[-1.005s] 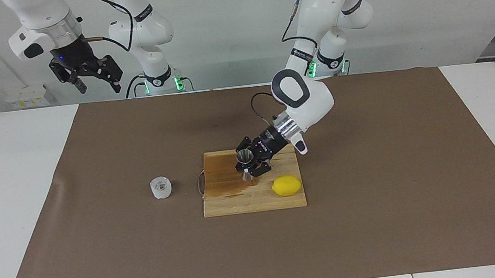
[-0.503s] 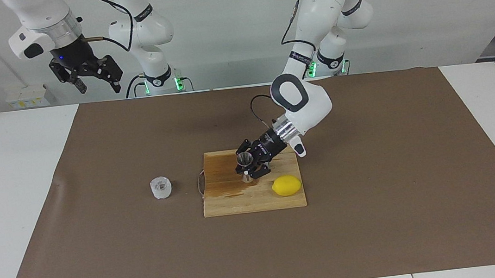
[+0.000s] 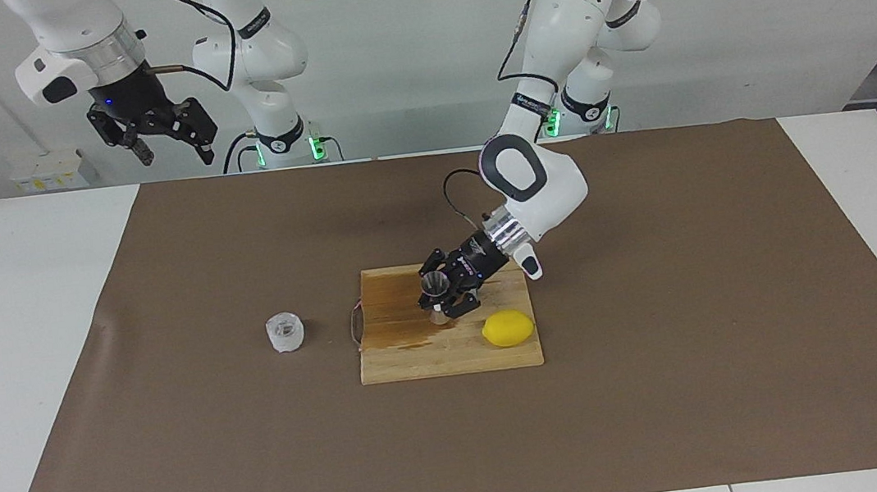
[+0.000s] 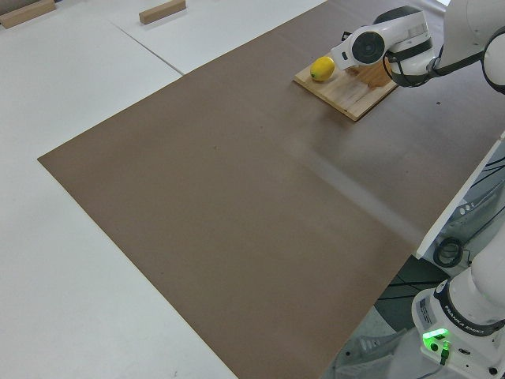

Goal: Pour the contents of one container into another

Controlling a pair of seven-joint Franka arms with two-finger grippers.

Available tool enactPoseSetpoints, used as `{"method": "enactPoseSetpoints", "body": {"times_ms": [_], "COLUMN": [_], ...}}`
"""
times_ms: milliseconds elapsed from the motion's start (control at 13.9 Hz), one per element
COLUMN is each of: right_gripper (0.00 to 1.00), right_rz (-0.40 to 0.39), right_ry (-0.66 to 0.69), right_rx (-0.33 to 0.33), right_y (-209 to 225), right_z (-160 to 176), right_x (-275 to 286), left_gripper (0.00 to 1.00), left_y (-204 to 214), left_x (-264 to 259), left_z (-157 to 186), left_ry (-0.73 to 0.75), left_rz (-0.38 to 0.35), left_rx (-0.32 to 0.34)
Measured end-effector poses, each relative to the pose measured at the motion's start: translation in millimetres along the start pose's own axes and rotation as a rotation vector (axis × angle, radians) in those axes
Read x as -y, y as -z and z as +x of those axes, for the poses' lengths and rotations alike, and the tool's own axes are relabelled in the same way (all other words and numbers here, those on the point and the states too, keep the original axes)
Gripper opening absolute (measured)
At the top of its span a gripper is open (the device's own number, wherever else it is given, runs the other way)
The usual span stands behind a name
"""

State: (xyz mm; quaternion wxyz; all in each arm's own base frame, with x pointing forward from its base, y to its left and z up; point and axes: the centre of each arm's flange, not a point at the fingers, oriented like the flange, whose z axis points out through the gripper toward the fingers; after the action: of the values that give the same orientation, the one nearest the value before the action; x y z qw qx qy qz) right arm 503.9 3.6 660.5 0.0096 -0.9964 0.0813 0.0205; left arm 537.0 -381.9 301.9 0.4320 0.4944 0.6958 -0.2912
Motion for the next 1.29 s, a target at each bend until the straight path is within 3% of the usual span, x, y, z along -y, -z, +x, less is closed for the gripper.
{"method": "enactPoseSetpoints", "body": {"times_ms": [718,862,1005,1293], "right_gripper": [1.0,1.0,1.0,1.0], "right_rz": [0.0,0.0,0.0,0.0], "right_ry": [0.0,0.0,0.0,0.0], "right_rx": [0.0,0.0,0.0,0.0], "right_y": [0,0,0,0], "right_z": [0,0,0,0], "right_x": [0,0,0,0], "left_gripper": [0.11,0.17,0.33,0.82], "left_y": [2,3,5,6], "left_x": [4,1,-2,-3], "left_z": [14,16,17,14], "left_ry": [0.038,0.043,0.045,0.04], "left_rz": [-0.029,-0.035,-0.04,-0.043], "left_rx": [-0.027,-0.028,-0.029,-0.024]}}
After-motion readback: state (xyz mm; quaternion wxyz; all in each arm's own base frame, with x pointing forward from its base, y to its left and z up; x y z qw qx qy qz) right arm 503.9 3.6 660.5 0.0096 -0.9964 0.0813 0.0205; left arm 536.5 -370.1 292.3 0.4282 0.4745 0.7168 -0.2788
